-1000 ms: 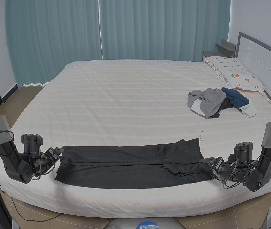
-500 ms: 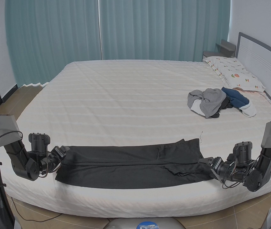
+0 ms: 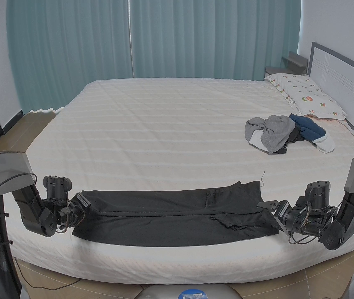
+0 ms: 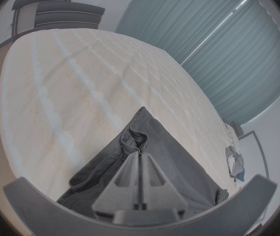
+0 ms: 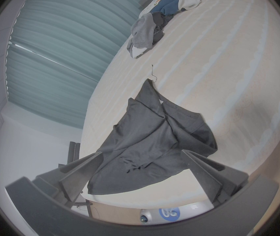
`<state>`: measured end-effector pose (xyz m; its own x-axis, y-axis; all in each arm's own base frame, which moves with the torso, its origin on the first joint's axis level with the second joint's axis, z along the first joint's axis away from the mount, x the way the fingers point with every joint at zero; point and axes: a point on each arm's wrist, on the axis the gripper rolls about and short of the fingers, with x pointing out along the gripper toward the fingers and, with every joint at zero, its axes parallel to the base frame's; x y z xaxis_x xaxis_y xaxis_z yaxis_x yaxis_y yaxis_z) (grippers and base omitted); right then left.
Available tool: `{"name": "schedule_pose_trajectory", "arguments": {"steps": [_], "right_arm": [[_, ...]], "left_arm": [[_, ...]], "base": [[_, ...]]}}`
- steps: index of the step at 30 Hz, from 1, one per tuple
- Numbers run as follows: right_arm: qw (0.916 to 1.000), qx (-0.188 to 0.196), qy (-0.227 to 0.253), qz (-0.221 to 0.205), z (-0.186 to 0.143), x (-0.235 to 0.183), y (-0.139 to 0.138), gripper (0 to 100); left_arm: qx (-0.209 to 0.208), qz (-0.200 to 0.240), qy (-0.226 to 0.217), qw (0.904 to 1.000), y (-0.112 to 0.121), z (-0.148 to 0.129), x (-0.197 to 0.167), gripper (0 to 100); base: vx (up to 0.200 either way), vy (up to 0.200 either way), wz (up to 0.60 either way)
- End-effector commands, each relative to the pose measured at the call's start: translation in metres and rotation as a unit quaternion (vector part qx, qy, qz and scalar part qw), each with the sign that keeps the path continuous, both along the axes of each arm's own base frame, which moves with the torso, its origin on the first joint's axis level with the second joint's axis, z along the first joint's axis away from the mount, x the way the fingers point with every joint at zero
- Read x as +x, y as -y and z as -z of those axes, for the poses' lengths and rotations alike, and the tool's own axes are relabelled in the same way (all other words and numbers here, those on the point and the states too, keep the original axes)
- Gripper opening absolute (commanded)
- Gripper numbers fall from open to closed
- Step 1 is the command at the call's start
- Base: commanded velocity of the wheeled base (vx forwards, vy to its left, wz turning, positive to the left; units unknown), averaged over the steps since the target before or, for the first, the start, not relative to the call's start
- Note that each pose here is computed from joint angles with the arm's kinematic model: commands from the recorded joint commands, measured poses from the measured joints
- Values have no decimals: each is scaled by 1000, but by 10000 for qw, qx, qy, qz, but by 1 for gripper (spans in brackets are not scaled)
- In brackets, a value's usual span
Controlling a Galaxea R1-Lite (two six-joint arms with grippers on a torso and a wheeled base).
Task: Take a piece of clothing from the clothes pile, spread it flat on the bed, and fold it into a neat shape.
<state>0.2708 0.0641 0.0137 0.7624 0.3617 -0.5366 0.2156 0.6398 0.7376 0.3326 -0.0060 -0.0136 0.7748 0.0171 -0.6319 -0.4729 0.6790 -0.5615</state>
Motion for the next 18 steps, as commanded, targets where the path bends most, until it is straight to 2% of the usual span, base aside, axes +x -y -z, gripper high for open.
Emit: {"name": "schedule_pose_trajectory", "arguments": {"steps": [1, 7, 12, 18], "right_arm": [[9993, 217, 307, -39, -21, 2, -9, 100], [9992, 284, 296, -33, -19, 13, -27, 100], [10000, -6, -27, 67, -12, 34, -45, 100], [9998, -97, -147, 100, -4, 51, -50, 100]], "left_arm": [[-170, -167, 206, 9995, 0, -8, 6, 0], [-384, -312, 501, 9975, 0, -25, 8, 0], [-531, -390, 709, 9953, 0, -28, 11, 0], [-542, -468, 943, 9930, -5, -32, 13, 0]], "base": [[0, 0, 0], [0, 0, 0], [0, 0, 0], [0, 0, 0]]}}
